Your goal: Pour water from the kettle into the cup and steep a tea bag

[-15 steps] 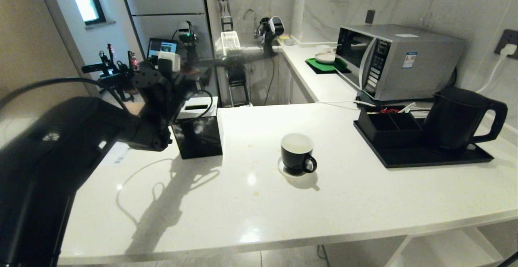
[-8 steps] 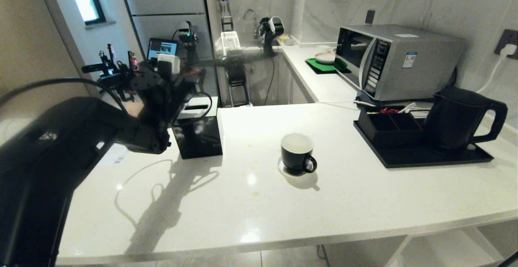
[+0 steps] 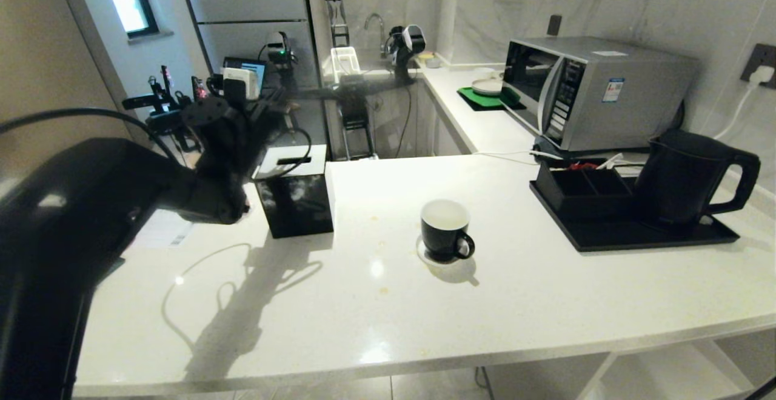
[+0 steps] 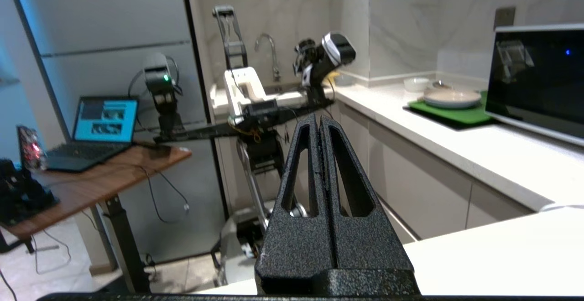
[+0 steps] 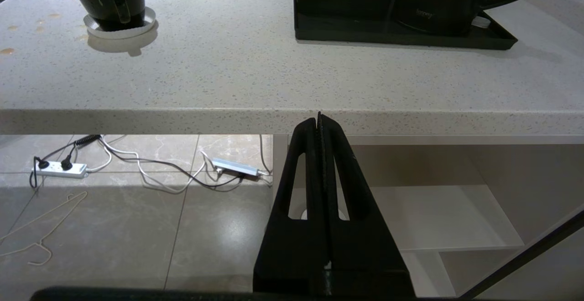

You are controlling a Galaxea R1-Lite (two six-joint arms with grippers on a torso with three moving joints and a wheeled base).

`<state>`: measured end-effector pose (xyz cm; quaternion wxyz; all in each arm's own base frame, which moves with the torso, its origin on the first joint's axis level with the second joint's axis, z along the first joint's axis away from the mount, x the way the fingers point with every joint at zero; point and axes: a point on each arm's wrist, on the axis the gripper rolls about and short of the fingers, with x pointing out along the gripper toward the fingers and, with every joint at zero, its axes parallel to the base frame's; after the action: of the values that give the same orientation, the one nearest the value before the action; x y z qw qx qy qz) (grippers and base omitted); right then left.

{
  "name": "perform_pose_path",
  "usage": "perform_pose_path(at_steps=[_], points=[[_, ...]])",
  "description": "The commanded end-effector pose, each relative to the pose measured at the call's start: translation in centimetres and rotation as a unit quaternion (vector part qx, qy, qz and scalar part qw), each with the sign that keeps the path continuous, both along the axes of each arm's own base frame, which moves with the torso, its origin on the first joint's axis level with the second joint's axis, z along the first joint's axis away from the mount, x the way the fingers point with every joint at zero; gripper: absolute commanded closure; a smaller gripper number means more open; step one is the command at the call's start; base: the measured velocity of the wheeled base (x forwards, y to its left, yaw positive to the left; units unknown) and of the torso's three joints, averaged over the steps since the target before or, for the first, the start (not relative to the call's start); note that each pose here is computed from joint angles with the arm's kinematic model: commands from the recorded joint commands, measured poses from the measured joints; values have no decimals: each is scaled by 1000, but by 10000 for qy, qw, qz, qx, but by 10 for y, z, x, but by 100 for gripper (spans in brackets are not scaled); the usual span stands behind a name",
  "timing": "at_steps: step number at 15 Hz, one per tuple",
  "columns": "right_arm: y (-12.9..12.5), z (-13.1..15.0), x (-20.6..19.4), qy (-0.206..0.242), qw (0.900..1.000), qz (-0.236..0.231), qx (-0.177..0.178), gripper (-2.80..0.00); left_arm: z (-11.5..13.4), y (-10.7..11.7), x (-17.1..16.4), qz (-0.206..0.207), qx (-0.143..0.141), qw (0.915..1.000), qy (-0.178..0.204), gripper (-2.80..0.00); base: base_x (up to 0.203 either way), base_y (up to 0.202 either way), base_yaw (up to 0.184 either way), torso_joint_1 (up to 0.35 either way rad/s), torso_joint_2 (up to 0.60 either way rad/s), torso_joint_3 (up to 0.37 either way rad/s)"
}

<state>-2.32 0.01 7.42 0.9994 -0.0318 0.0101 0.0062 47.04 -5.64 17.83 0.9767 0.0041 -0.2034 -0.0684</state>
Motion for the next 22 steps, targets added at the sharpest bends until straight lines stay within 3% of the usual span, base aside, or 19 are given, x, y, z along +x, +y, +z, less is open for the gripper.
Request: perform_pose_path(at_steps=[1, 12, 22], points=[[0, 0, 0, 6, 10000, 3, -4, 0, 13, 5, -5, 48, -17, 9999, -164, 0, 0, 0, 0, 0, 0, 0], [0, 0, 0, 12, 10000, 3, -4, 0, 56, 23, -29, 228, -48, 9983, -535, 0, 0, 0, 0, 0, 0, 0], [0, 0, 0, 12, 10000, 3, -4, 0, 62, 35, -79, 357, -14, 9993, -134, 0, 0, 0, 0, 0, 0, 0]])
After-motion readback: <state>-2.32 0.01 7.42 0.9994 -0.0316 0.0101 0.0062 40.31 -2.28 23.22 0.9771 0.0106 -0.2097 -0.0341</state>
